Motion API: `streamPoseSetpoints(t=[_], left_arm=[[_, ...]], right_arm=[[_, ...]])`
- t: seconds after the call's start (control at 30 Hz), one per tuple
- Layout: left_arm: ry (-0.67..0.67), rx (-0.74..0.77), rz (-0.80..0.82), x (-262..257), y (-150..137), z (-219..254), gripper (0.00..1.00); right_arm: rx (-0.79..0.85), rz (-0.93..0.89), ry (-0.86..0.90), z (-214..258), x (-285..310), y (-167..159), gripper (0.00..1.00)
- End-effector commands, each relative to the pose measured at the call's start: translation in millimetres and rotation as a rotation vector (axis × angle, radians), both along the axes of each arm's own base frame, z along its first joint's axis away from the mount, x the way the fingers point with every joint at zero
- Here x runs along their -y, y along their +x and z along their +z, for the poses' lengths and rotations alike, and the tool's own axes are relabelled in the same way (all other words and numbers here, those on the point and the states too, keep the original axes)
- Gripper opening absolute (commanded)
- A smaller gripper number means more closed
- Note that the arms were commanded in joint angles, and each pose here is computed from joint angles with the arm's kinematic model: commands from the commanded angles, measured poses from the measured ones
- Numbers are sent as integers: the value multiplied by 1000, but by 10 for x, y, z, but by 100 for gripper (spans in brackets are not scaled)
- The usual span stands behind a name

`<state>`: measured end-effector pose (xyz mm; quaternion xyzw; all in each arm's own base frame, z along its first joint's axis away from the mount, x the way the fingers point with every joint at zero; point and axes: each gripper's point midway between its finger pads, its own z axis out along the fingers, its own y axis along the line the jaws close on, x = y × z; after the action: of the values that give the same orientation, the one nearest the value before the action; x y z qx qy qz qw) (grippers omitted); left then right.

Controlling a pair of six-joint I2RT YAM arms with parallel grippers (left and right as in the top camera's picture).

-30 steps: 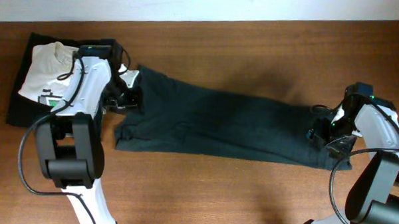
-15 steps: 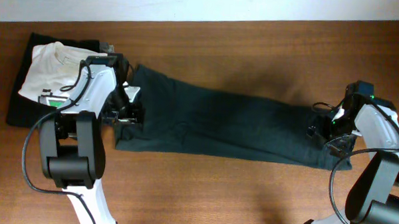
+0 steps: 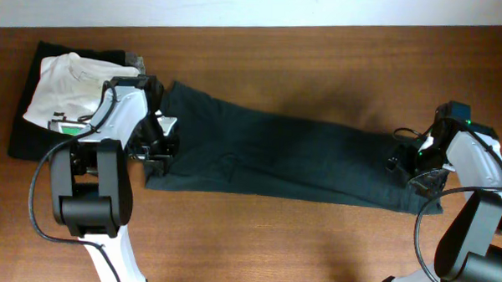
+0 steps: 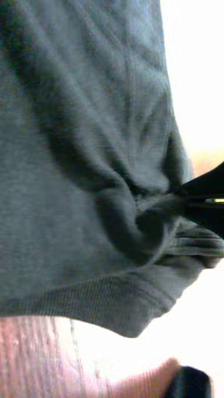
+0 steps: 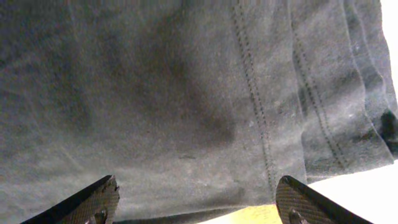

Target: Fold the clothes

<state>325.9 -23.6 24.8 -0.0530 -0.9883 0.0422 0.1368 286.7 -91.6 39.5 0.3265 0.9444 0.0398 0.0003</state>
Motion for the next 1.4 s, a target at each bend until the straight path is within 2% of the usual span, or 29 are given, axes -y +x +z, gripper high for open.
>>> streamPoseSetpoints(t=[0.0,0.07,0.2,0.4,0.6,0.87,0.97,1.1,1.37], left_arm=[[-14,66,8,-9,267,320,1],[-16,141,8,-2,483,633,1],[-18,201,8,2,629,792,0],[-18,201,7,7,630,790,0],[-45,203,10,59,636,794,1],[-63,206,13,90,644,797,1],[-63,207,12,90,647,797,1],[-63,209,12,90,652,797,1],[-63,210,12,90,654,797,1]], right_arm=[[42,-112,-18,111,256,25,84],[74,-212,54,160,432,-33,84],[135,-238,140,199,509,-40,84],[112,-229,78,165,606,-81,84],[14,-207,146,-81,398,-193,72],[-118,-219,172,-318,183,-578,71],[-159,-258,124,-377,236,-676,71],[-105,-264,164,-379,192,-557,59],[-95,-233,196,-304,154,-522,30]])
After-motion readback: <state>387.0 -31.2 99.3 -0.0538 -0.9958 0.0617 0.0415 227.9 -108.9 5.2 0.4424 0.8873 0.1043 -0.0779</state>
